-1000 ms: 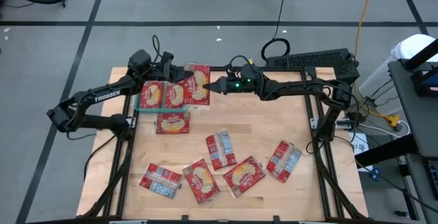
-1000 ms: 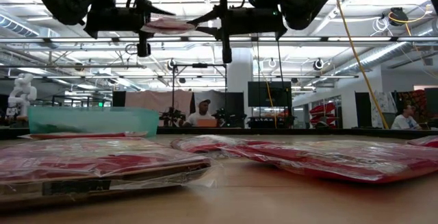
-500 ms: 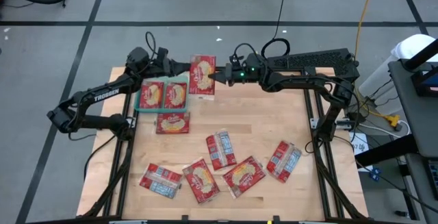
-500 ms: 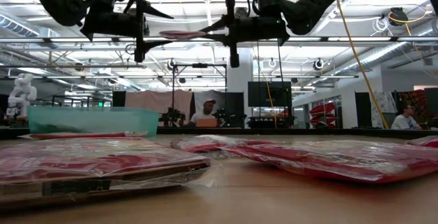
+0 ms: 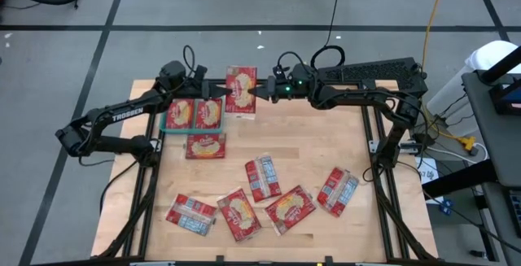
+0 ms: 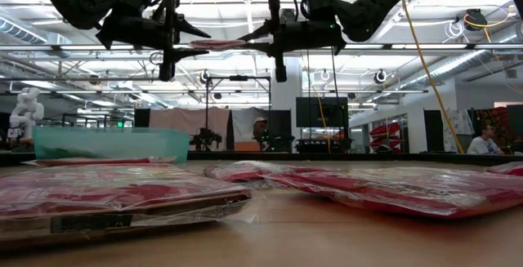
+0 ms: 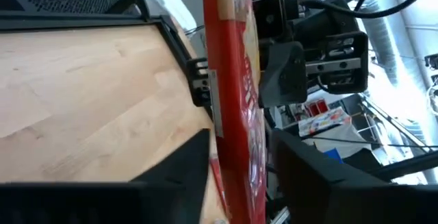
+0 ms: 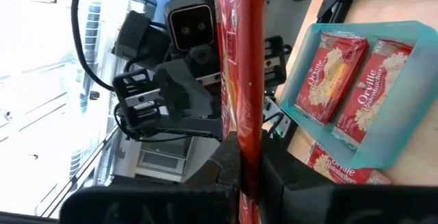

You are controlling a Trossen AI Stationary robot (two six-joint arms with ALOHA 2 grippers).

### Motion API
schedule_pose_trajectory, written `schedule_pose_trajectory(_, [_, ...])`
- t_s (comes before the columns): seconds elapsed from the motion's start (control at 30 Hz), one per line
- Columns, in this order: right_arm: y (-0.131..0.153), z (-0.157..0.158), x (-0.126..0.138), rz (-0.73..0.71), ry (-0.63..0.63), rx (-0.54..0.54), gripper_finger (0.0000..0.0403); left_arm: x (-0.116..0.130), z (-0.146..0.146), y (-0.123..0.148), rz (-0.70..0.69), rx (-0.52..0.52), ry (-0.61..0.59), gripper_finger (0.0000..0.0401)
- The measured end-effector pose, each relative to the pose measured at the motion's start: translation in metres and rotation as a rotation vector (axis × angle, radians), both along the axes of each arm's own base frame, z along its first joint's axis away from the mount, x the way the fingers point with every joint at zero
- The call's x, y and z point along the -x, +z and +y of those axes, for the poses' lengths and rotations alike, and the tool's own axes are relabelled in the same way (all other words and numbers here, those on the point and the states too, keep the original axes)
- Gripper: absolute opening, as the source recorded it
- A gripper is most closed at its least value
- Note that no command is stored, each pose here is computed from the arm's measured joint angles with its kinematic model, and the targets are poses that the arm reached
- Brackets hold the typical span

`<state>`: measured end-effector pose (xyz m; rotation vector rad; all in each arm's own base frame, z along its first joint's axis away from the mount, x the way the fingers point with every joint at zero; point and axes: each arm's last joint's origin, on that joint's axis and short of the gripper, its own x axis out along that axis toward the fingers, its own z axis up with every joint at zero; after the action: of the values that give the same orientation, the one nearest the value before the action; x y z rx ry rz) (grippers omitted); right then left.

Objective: Sort popcorn bags into baskets
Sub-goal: Put the red popcorn bag into the blue bin

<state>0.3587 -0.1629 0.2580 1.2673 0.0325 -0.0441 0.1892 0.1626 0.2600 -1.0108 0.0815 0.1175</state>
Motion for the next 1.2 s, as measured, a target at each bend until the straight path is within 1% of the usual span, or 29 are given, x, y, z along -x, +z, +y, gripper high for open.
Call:
schedule_pose_trajectory(0.17, [-0.002,0.007,-0.003,0.028,-0.009,0.013,0.0008,0.0,0.0,-0.001,0.002,0.009,-0.014,0.003])
schedule_pose_trajectory(0.2, [-0.003,0.009,-0.004,0.029,-0.014,0.018,0.0008,0.0,0.0,-0.001,0.002,0.017,-0.015,0.002])
schedule_pose_trajectory(0.3, [-0.003,0.016,-0.007,0.037,-0.039,0.037,0.0011,0.003,0.002,-0.001,0.0,0.038,-0.013,0.0024])
schedule_pose_trajectory(0.37, [-0.005,0.019,-0.009,0.057,-0.064,0.056,0.0022,0.005,0.004,-0.001,0.0,0.042,-0.029,0.0028])
schedule_pose_trajectory(0.43, [-0.007,0.021,-0.009,0.085,-0.065,0.07,0.0042,0.011,0.007,-0.002,0.005,0.061,-0.054,0.0023])
schedule_pose_trajectory(0.5, [-0.011,0.021,-0.009,0.119,-0.073,0.062,0.0066,0.021,0.011,-0.002,0.017,0.096,-0.048,0.0017])
schedule_pose_trajectory(0.6, [-0.018,0.019,-0.006,0.193,-0.078,0.041,0.0103,0.035,0.013,-0.004,0.062,0.152,0.001,0.0017])
schedule_pose_trajectory(0.67, [-0.024,0.017,-0.004,0.25,-0.082,0.024,0.0124,0.046,0.012,-0.004,0.093,0.167,0.032,0.0017])
schedule_pose_trajectory(0.73, [-0.026,0.015,-0.002,0.276,-0.086,0.013,0.014,0.057,0.01,-0.004,0.126,0.172,0.07,0.0017])
schedule_pose_trajectory(0.8, [-0.027,0.014,-0.002,0.28,-0.088,0.013,0.0152,0.067,0.006,-0.008,0.192,0.18,0.118,0.0017])
schedule_pose_trajectory(0.9, [-0.027,0.015,-0.002,0.28,-0.087,0.014,0.0161,0.077,-0.002,-0.014,0.291,0.186,0.152,0.0017])
schedule_pose_trajectory(1.07, [-0.026,0.015,-0.002,0.275,-0.079,0.014,0.016,0.089,-0.011,-0.026,0.468,0.203,0.199,0.0017])
schedule_pose_trajectory(1.2, [-0.026,0.015,-0.002,0.275,-0.08,0.012,0.0159,0.094,-0.011,-0.031,0.541,0.202,0.235,0.0024])
